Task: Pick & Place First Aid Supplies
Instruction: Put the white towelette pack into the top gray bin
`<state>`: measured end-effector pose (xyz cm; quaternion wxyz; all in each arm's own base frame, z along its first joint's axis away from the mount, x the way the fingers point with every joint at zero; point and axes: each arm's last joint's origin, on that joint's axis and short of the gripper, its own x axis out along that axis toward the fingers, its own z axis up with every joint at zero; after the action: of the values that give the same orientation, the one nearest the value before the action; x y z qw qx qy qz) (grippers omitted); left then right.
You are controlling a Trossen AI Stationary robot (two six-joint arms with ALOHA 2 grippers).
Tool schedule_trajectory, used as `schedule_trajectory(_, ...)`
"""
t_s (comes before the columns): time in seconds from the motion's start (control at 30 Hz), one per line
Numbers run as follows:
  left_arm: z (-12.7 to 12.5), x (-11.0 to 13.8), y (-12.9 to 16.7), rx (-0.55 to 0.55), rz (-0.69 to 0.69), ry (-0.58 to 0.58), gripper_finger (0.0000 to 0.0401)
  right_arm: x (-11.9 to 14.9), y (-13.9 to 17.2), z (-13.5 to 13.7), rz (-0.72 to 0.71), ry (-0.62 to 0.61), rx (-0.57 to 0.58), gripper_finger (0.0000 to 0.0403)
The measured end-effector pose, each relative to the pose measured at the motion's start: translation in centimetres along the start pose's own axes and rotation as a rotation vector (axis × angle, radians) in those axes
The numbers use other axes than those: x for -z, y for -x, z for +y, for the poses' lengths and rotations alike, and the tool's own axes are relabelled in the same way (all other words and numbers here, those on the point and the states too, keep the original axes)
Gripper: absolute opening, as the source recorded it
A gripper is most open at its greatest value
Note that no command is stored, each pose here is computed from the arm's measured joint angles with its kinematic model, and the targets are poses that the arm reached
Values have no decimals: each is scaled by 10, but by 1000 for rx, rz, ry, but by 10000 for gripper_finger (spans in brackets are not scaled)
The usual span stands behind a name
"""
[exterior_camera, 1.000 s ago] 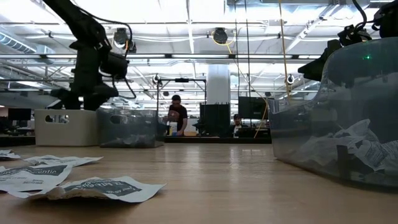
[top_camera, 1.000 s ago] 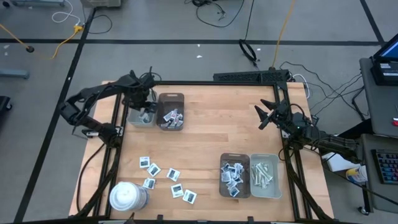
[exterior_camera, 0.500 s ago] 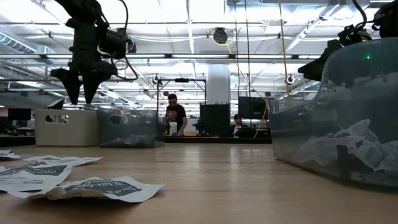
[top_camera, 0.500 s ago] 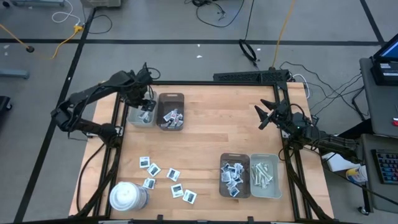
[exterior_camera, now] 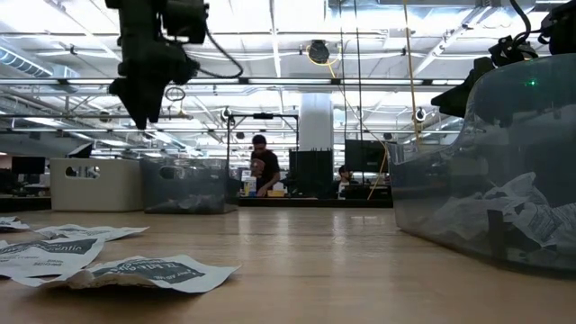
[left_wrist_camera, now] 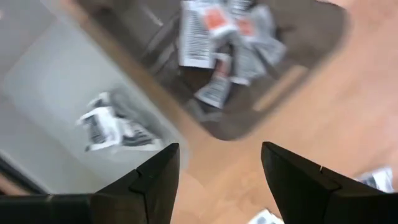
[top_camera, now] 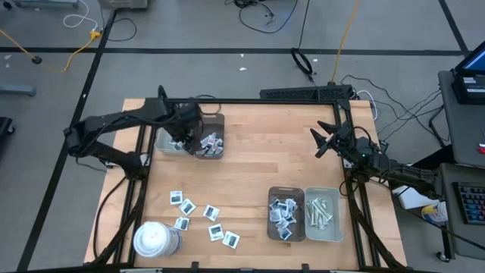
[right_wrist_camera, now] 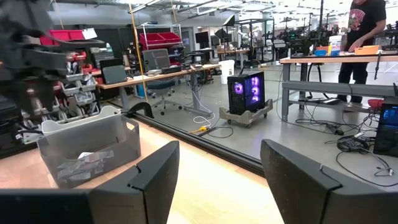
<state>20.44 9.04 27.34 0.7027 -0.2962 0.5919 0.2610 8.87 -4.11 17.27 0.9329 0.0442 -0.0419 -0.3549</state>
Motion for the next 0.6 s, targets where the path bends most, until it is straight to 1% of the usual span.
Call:
schedule_trajectory(0.2,-39,19,1,57,20,-181,232,0,0,0,0,0,0,222)
schedule_trajectory(0.37,-67,41,1,83,41,-288,232,0,0,0,0,0,0,220)
schedule_trajectory(0.47,-81,55,1,93,54,-332,232,0,0,0,0,0,0,219)
schedule_trajectory(0.6,-96,73,2,103,72,-342,232,0,0,0,0,0,0,221)
